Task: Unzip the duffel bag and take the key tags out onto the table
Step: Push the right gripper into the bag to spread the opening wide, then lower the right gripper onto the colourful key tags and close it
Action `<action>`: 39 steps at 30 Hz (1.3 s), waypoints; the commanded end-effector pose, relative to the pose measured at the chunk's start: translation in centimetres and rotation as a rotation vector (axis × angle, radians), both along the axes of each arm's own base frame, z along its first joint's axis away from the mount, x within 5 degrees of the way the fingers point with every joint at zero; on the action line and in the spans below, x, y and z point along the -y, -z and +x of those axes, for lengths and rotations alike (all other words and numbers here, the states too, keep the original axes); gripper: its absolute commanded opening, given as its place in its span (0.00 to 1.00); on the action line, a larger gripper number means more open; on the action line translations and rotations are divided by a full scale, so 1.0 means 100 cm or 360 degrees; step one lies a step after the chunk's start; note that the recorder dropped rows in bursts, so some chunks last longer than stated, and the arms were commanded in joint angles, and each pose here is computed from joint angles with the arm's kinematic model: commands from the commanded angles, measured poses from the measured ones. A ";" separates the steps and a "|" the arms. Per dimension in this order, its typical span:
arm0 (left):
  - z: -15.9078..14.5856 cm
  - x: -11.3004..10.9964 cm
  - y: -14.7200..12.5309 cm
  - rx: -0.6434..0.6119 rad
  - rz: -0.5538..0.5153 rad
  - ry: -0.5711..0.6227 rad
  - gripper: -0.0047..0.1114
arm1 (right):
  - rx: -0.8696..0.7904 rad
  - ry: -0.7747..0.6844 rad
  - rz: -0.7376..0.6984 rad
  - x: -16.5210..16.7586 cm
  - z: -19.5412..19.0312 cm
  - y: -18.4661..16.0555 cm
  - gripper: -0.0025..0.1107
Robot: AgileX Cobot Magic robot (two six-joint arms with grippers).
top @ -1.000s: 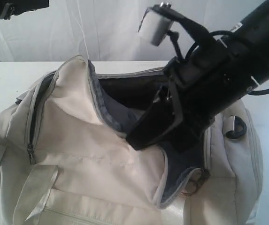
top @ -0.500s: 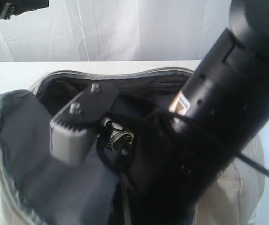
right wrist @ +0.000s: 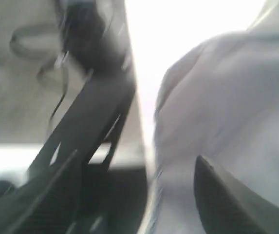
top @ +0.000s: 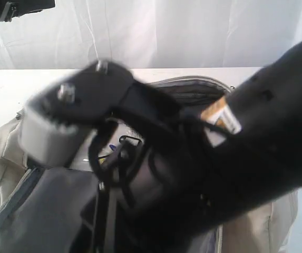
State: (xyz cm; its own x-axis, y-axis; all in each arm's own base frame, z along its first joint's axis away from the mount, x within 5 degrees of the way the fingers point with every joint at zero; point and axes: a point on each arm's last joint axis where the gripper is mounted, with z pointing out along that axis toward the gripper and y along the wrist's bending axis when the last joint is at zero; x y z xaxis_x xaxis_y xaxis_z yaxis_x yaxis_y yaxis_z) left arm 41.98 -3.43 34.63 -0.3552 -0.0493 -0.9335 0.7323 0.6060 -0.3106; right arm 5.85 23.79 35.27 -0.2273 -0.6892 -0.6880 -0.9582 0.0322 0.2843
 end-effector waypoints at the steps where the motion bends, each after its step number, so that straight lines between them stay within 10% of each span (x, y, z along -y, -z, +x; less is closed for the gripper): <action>1: -0.004 -0.001 -0.007 -0.0008 -0.0034 -0.0005 0.62 | 0.0405 0.0359 0.0370 0.003 0.024 -0.030 0.58; 22: -0.091 0.009 -0.024 0.0172 0.0117 0.0045 0.56 | 0.0454 0.0961 -0.0067 -0.029 0.143 0.064 0.58; 39: -0.121 0.026 0.002 0.0059 0.0119 0.0129 0.56 | 0.0239 0.0970 -0.0460 -0.042 0.153 0.129 0.58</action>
